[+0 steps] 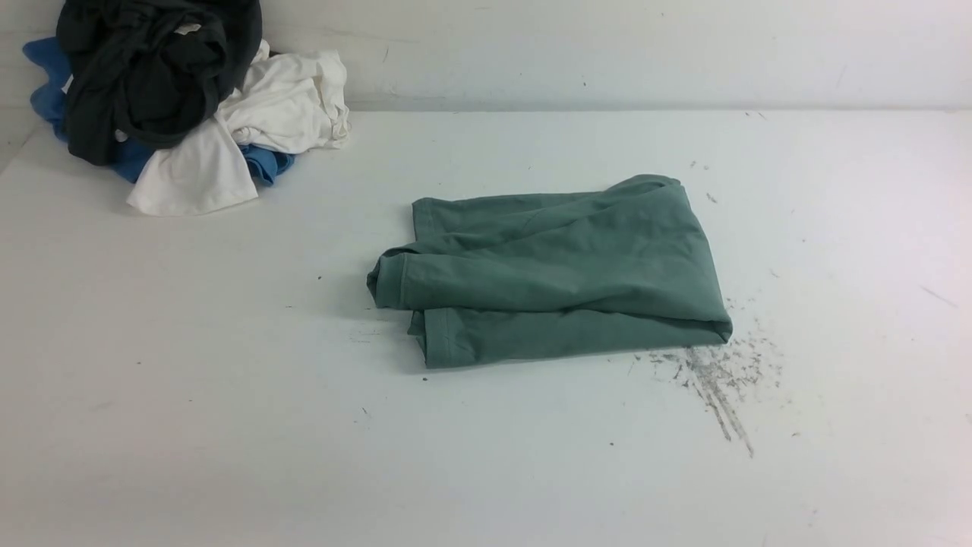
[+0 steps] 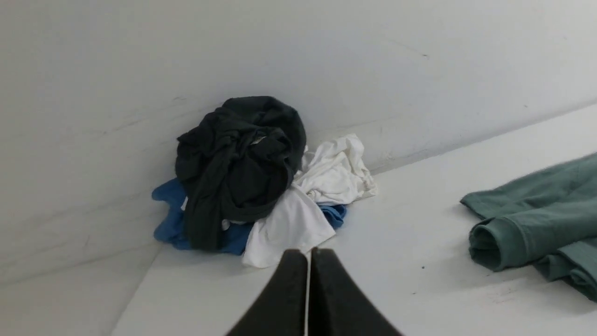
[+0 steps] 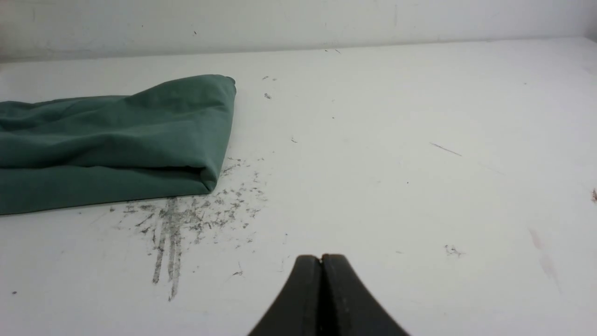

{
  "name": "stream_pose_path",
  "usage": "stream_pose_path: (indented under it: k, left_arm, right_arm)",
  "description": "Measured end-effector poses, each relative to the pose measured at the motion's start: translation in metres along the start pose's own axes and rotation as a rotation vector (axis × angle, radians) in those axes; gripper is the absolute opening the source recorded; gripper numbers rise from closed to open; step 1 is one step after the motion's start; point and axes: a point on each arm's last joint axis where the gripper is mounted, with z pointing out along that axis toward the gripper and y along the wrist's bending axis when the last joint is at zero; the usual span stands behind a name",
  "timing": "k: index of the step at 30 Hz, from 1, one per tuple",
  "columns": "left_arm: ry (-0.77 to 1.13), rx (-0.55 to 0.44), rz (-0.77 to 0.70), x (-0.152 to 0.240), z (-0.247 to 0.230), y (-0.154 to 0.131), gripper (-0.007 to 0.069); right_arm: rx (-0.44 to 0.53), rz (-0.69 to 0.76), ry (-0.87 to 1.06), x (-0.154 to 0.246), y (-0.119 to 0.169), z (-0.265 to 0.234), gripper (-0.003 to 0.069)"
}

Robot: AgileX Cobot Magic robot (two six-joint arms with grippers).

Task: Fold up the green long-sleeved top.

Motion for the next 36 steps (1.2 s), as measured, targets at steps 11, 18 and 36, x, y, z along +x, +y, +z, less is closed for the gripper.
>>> stream_pose_path:
  k: [11,18,36]
  left_arm:
    - [0.315,0.032,-0.206,0.046,-0.002,-0.009,-0.0007]
    - [0.356,0.118,-0.210,0.049,-0.004,-0.014,-0.0007]
    - [0.356,0.123,-0.209,0.049,-0.004,-0.014,-0.0007]
  right_arm:
    - [0.000,-0.001,0.001,0.000,0.000,0.000,-0.0013]
    - [0.000,-0.001,0.001,0.000,0.000,0.000,-0.0013]
    - [0.000,-0.001,0.001,0.000,0.000,0.000,-0.0013]
